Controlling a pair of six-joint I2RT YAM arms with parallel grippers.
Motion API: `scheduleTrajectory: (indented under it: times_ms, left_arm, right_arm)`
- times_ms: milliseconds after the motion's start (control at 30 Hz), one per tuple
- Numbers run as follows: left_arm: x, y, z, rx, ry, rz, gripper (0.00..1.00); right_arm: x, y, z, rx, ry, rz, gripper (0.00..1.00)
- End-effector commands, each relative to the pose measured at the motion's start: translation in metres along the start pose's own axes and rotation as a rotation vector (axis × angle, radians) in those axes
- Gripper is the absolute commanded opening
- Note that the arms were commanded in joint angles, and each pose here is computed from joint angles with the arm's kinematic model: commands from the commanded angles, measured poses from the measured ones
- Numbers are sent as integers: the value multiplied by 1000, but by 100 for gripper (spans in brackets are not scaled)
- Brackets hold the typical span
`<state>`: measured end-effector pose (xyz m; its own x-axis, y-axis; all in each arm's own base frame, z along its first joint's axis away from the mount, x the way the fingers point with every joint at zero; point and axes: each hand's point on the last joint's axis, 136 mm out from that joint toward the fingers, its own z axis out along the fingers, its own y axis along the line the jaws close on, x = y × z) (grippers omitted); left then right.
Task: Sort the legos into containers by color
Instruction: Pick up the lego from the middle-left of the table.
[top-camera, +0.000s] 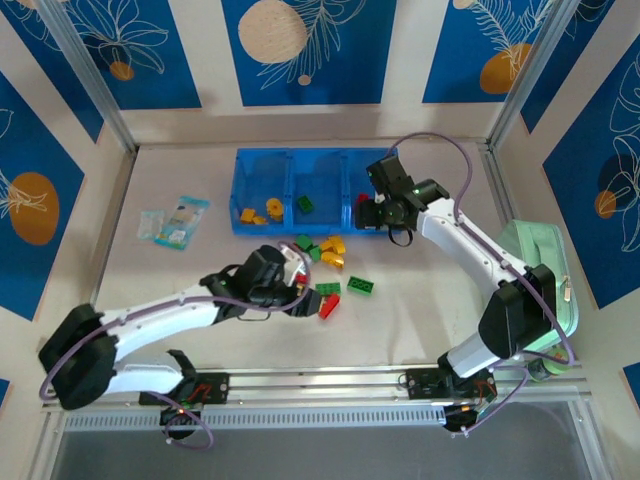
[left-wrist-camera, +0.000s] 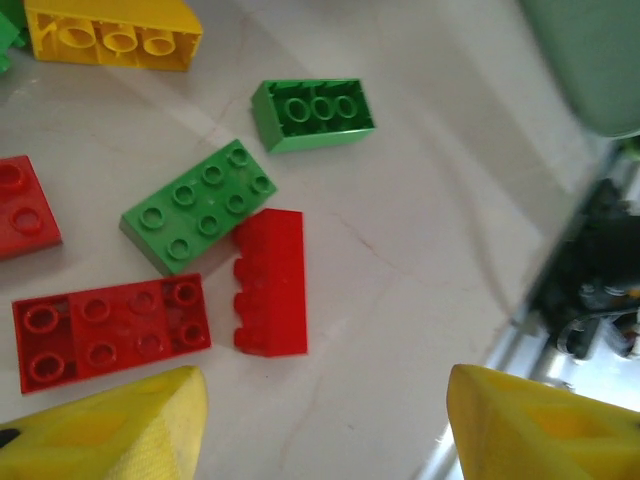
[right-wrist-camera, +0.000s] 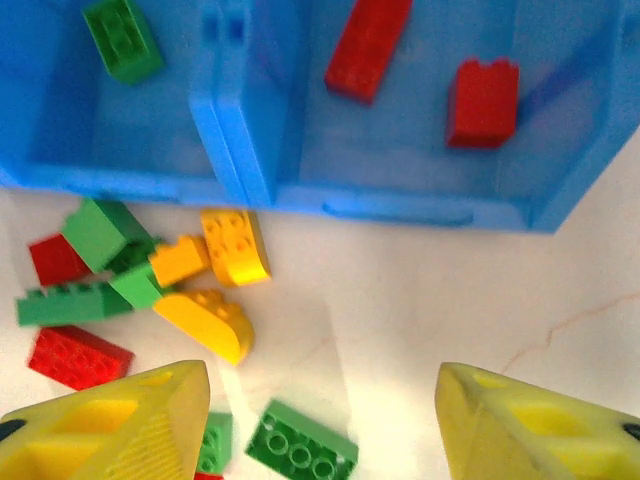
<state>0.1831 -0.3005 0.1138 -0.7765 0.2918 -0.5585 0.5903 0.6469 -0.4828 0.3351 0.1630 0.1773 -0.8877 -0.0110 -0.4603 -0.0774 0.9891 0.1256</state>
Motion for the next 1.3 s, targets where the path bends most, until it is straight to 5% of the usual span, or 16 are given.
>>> scheduleTrajectory:
  times_ms: [0, 733, 1100, 1267]
  left_arm:
    - [-2, 8, 13, -141, 56, 93, 63]
    - [23, 28, 85, -440, 351, 225, 47]
    - [34, 21, 93, -430, 380, 220, 30]
    - [0, -2, 79, -377, 287, 233, 28]
  right_arm:
    - [13, -3, -5, -10, -14, 32, 62]
    - [74, -38, -8, -35, -2, 159, 59]
    - [82, -43, -9, -40, -9, 184, 58]
    - [87, -50, -13, -20, -18, 203, 58]
